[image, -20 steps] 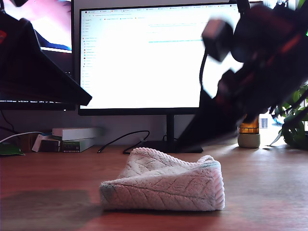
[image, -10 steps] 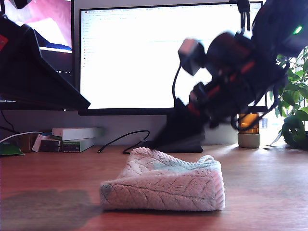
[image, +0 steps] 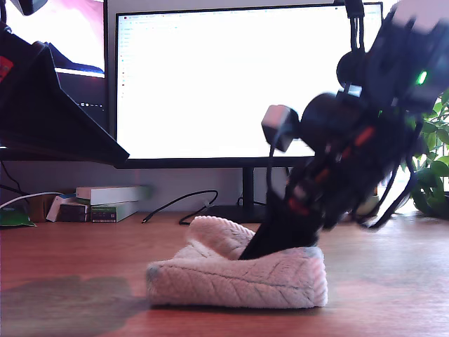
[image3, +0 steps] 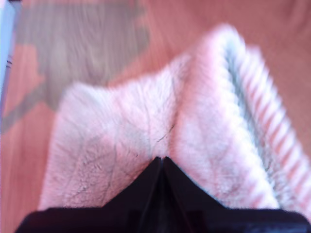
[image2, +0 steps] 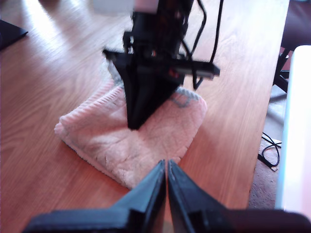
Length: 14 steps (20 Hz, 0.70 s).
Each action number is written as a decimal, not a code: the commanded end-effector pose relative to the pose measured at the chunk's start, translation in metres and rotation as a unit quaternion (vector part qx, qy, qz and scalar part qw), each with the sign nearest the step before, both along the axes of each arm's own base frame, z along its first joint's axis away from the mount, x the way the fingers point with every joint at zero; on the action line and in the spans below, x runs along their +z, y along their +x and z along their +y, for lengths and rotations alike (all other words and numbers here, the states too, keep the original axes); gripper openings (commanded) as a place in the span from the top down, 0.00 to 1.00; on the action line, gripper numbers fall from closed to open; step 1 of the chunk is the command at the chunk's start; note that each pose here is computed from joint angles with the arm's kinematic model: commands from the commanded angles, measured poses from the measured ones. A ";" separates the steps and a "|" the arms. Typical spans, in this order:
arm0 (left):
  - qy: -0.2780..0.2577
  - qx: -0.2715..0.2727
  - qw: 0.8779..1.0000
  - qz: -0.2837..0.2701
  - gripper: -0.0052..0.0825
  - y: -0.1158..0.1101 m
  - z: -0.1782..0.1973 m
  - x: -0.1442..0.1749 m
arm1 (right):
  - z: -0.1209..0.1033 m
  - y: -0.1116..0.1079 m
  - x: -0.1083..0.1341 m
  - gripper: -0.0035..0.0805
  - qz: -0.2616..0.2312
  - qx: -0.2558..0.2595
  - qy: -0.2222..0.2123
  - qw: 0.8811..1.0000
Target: Fold the tea towel to a neat square and place it to the right
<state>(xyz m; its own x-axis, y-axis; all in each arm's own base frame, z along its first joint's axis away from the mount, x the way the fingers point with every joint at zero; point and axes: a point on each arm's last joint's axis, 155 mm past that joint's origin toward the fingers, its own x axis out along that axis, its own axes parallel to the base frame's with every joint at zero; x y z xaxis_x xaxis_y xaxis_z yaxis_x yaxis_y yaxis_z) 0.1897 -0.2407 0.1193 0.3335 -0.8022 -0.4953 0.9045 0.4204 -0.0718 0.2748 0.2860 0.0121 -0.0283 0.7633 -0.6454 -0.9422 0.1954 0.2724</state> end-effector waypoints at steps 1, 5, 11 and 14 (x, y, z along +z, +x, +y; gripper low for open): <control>0.004 0.001 1.000 0.005 0.97 -0.001 0.001 -0.005 | -0.009 -0.012 -0.040 0.97 0.038 -0.016 -0.057 0.998; 0.010 0.011 1.000 0.002 0.97 0.002 0.003 -0.007 | -0.026 0.011 -0.058 0.97 0.022 -0.090 -0.121 0.988; 0.023 0.026 0.999 0.003 0.97 0.006 0.008 -0.012 | -0.087 0.052 -0.076 0.97 0.036 -0.282 -0.216 0.934; 0.025 0.028 0.999 0.003 0.97 0.006 0.009 -0.012 | -0.114 0.059 -0.079 0.97 0.046 -0.345 -0.246 0.905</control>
